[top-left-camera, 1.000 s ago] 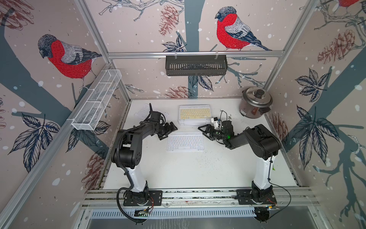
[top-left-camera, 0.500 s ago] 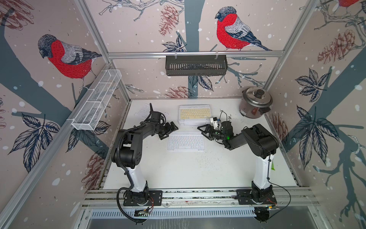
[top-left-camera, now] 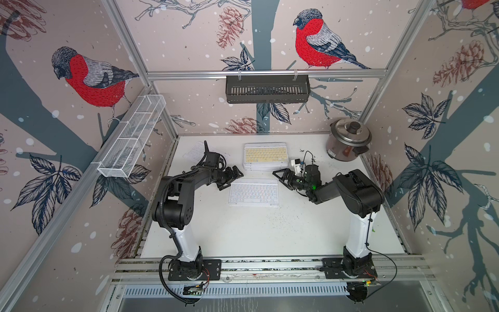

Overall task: Stack the numeric keypads
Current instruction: Pick up the numeric keypad from the center of the board.

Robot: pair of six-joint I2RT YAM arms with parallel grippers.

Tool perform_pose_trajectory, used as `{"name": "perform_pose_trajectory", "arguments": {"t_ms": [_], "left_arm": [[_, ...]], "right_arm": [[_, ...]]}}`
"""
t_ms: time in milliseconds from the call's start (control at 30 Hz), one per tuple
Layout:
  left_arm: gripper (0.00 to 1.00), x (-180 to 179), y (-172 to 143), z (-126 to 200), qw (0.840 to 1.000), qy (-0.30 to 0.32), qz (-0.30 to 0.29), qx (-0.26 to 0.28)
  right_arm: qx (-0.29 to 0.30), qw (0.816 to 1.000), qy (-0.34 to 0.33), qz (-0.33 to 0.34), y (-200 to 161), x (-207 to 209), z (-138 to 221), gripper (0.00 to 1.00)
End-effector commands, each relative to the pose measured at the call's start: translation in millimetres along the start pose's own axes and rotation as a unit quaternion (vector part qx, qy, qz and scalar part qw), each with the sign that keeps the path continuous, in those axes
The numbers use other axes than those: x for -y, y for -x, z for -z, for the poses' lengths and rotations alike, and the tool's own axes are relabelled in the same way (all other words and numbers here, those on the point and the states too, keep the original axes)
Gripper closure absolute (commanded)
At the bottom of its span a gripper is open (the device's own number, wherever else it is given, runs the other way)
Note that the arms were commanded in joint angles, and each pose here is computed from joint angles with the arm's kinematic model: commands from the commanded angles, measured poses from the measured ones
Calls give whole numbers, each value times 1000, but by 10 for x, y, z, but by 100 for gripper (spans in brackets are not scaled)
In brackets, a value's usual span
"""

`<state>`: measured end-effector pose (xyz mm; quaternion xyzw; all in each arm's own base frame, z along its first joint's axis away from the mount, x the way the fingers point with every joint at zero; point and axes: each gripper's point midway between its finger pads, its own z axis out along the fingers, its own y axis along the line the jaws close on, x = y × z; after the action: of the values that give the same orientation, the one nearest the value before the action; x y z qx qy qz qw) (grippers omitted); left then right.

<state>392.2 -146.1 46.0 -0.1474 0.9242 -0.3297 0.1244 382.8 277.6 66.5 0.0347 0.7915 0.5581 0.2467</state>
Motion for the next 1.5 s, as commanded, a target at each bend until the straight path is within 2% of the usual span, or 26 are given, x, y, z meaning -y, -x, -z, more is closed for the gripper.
{"name": "perform_pose_trajectory", "arguments": {"t_ms": [0, 167, 333, 433, 900, 1133, 1267, 1467], "left_arm": [[4, -206, -185, -43, 998, 40, 26, -29], [4, -205, -194, -45, 998, 40, 26, -30], [4, -206, -204, -37, 998, 40, 26, -30], [4, -198, -215, -41, 998, 38, 26, -31], [4, -195, -240, -57, 998, 38, 25, -33], [4, -181, -248, -62, 998, 36, 24, -34], [4, -162, -276, -84, 998, 31, 23, -40], [4, 29, -344, -82, 998, -11, 23, -51]], "right_arm": [[-27, 999, -22, -38, -178, 130, -42, 0], [-19, 999, -23, -39, -179, 98, -3, 0], [8, 997, -64, -39, -103, 249, 168, 0], [-2, 996, -81, -35, -119, 310, 168, 0], [-25, 998, -53, -39, -239, 139, -14, 0], [-27, 998, -7, -53, -264, -1, -36, 0], [-34, 998, 21, -43, -284, -132, -45, 0], [-34, 998, 51, -3, -232, -457, -38, 0]]}}
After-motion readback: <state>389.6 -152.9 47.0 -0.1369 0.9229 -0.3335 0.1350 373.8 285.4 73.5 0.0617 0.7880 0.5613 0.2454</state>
